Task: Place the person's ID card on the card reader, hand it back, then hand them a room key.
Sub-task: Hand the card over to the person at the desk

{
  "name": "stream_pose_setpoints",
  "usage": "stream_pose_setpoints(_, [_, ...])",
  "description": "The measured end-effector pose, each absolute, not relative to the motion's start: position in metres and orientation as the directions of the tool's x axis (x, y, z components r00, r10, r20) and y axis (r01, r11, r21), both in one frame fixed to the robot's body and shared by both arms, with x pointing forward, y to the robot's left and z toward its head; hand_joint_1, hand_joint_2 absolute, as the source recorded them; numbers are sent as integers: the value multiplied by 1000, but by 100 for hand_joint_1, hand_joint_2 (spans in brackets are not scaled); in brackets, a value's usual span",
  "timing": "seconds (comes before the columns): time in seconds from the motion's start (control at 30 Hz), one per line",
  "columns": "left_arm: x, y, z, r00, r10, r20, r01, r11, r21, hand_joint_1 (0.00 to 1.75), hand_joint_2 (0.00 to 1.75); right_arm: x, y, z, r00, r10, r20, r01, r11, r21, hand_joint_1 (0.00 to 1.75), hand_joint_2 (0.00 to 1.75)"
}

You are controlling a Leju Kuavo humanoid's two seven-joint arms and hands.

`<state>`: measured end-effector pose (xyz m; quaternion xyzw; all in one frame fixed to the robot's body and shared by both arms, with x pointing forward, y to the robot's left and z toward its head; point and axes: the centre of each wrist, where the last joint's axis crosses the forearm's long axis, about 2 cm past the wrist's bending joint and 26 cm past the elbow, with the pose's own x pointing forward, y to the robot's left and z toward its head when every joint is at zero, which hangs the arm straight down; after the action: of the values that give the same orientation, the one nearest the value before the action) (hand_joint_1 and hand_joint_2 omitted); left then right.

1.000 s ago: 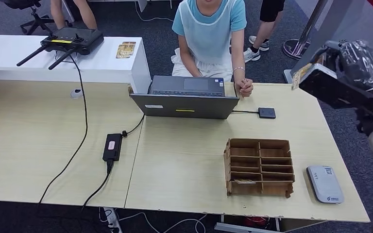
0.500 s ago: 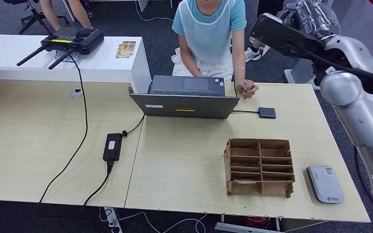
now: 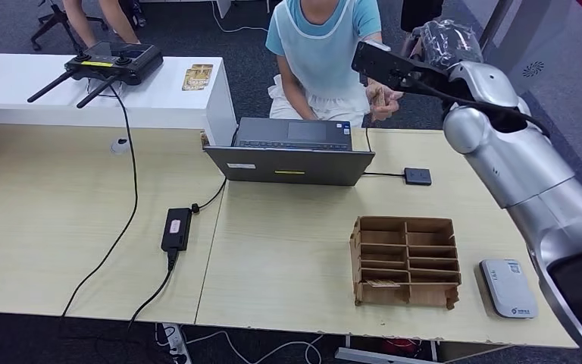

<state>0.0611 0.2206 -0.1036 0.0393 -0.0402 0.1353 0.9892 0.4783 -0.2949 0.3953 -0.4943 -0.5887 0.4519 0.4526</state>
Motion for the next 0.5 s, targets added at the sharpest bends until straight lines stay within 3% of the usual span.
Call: stream_pose_setpoints(0.5, [61,220,-104,964,249,91,-256,964,67,0,0,485,-290,381,-79,994,76,128,86,-988,175,175])
